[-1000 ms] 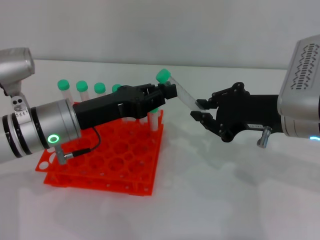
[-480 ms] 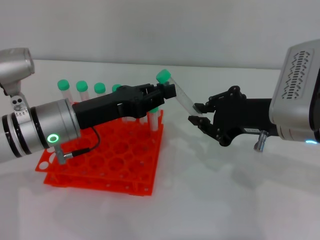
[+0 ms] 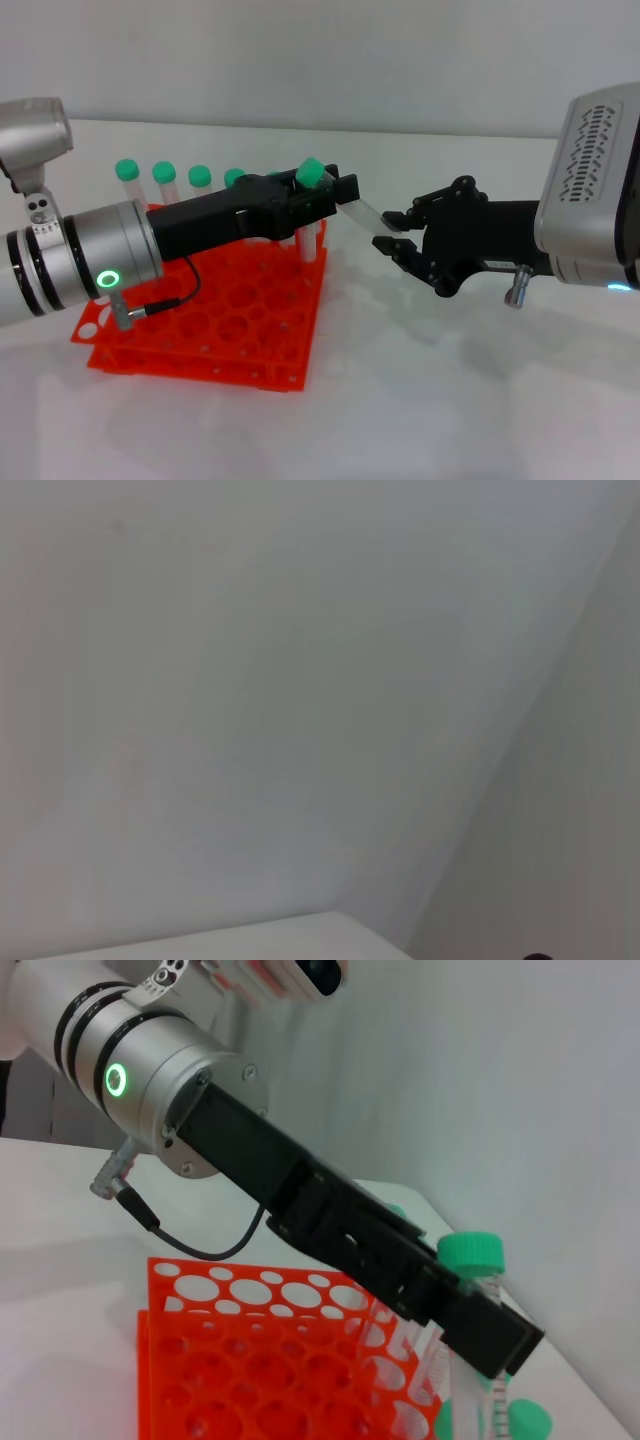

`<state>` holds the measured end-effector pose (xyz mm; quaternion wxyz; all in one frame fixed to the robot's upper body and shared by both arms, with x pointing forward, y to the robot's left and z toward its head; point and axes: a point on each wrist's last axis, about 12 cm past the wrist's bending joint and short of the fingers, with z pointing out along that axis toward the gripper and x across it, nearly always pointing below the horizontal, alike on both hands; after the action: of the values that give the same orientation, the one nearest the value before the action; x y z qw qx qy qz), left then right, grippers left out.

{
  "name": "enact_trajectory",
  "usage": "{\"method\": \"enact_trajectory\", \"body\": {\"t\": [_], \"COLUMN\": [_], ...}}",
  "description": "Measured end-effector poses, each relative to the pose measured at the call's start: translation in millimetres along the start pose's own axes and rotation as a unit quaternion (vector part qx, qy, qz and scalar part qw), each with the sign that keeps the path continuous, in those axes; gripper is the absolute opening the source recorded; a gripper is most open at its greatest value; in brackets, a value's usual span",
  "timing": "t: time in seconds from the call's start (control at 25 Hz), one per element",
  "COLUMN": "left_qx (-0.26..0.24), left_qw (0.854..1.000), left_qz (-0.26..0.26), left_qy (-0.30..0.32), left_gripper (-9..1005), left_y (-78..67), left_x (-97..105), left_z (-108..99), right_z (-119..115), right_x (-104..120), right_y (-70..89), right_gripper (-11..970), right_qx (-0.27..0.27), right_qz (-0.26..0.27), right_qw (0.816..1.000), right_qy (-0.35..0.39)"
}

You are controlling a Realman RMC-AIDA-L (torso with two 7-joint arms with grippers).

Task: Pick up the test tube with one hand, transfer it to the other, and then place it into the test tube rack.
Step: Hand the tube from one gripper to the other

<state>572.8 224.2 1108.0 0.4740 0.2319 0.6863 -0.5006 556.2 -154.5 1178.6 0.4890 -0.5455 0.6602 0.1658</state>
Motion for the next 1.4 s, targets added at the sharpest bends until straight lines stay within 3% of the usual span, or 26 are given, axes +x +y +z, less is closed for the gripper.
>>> {"method": "enact_trajectory", "body": {"t": [0.36,0.48,1.36,1.4], "left_qx": [-0.005,-0.006,-0.007,-0.007], "left_qw": [1.000,1.000,1.000,1.000], "left_qz": [0.001,0.007,0.019,0.019], "left_qy": [0.000,-0.001,-0.013,-0.013], "left_gripper": [392,247,236,232], "left_y": [0.8,0.7,1.8,1.7], "left_x": [0.8,1.4,-6.1,-7.1], "left_z": [0.4,0.1,-2.0,-2.0], "right_z": [0.3,0.7,4.5,4.3], "right_x": [-1.8,-1.1,5.9,7.0], "right_y": [-1.7,-2.3,-0.7,-1.4], "right_gripper": [232,246,347,388], "right_qx": [0.006,0.008,0.021,0.025], "right_qz": [0.000,0.001,-0.007,-0.005], "right_qw": [1.000,1.000,1.000,1.000], "right_qy": [-0.003,-0.003,0.009,0.009]}}
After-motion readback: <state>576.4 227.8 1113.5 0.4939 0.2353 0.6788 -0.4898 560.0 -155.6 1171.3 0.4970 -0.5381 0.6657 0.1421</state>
